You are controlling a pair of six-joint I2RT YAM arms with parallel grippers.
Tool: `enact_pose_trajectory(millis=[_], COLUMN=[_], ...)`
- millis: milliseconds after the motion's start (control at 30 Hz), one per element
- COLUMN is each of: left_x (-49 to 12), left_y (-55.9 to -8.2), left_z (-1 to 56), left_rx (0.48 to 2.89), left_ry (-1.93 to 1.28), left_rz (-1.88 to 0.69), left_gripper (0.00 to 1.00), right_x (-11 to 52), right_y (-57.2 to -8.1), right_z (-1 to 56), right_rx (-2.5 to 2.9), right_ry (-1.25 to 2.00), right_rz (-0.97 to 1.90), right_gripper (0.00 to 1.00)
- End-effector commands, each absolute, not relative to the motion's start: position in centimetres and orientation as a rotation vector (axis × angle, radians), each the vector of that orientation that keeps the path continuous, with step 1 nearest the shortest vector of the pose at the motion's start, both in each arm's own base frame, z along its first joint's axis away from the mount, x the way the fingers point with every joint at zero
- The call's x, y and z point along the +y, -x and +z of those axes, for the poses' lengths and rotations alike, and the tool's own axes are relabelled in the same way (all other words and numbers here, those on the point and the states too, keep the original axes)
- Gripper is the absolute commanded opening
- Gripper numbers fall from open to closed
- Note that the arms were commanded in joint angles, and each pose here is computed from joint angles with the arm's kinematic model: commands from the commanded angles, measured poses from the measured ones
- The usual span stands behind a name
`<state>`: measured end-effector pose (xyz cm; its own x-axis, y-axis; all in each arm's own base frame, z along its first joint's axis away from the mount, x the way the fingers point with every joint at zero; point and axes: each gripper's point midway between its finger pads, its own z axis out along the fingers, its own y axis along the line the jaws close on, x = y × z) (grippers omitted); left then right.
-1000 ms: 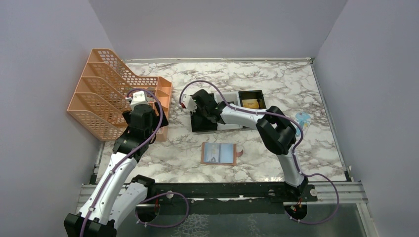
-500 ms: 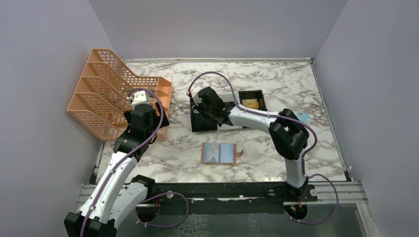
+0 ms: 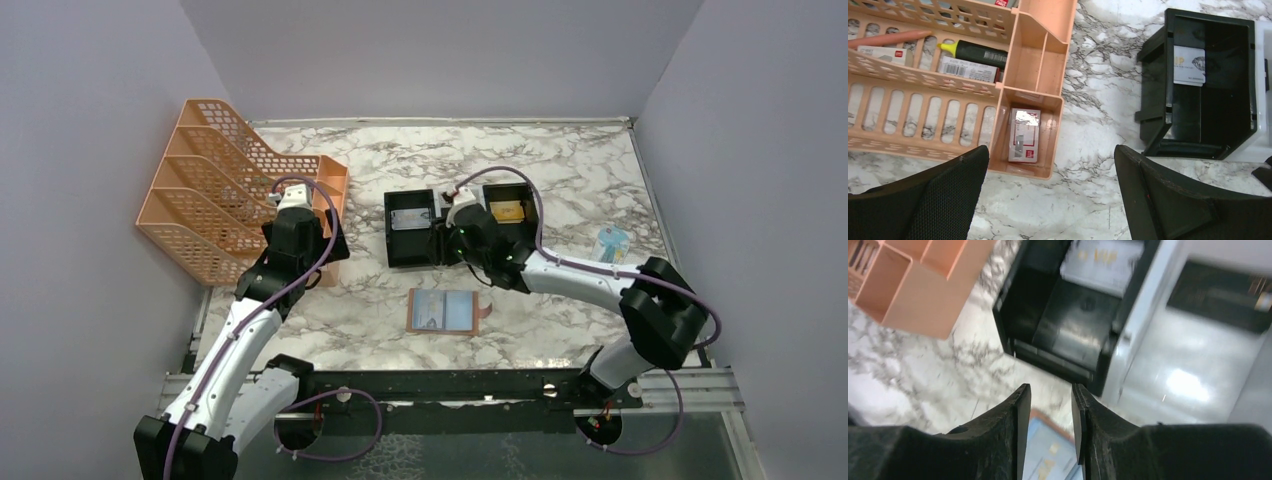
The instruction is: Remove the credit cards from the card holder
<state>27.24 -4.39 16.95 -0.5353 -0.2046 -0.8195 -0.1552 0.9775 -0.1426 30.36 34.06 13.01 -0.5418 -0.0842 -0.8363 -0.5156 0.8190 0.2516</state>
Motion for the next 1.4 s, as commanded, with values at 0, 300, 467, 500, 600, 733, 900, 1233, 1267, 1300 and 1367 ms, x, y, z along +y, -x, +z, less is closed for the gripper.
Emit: enact_pose_trajectory(millis=[0, 300, 467, 500, 600, 733, 900, 1233, 1267, 1300, 1367], left_x=[-6.3, -11.9, -17.4, -18.1, -20.4, -22.5, -23.7, -26.2, -26.3, -26.4, -26.4], left_y=[-27.5, -26.9, -24.9, -24.5, -23.4, -21.8, -20.6, -19.2, -19.0, -18.9, -18.6], left_z=[17.3, 16.8, 15.5, 15.2, 14.8, 12.6, 9.9, 6.3, 6.0, 5.7, 4.9], left_rx=[2.142, 2.150, 2.238, 2.256, 2.283, 2.352, 2.401, 2.482, 2.487, 2.491, 2.499], left_ry=[0.182, 0.009, -0.073, -0.093, -0.206, -0.276, -0.258, -0.329, -0.333, -0.337, -0.329], left_rz=[-0.184, -0.537, -0.913, -0.944, -0.979, -0.937, -0.906, -0.851, -0.843, -0.836, -0.820], left_gripper=[0.99, 0.99, 0.89, 0.89, 0.89, 0.85, 0.79, 0.57, 0.53, 0.50, 0.46], right_x=[34.1, 34.0, 33.9, 33.5, 32.4, 31.1, 30.5, 31.0, 31.0, 30.9, 30.4], right_y=[-26.6, -22.9, -21.4, -21.0, -20.5, -20.0, -19.1, -18.5, -18.5, -18.6, -18.7], right_z=[12.6, 10.8, 9.9, 9.4, 7.9, 6.1, 5.0, 4.3, 4.2, 4.0, 3.5], right_rx=[2.145, 2.178, 2.254, 2.268, 2.308, 2.359, 2.426, 2.437, 2.440, 2.442, 2.451], right_ry=[0.153, 0.126, 0.101, 0.088, 0.040, 0.017, 0.103, 0.174, 0.172, 0.166, 0.143], right_rz=[0.934, 1.142, 1.190, 1.190, 1.159, 1.089, 1.029, 1.063, 1.059, 1.051, 1.018], right_gripper=[0.38, 0.44, 0.40, 0.39, 0.38, 0.35, 0.32, 0.28, 0.27, 0.27, 0.26])
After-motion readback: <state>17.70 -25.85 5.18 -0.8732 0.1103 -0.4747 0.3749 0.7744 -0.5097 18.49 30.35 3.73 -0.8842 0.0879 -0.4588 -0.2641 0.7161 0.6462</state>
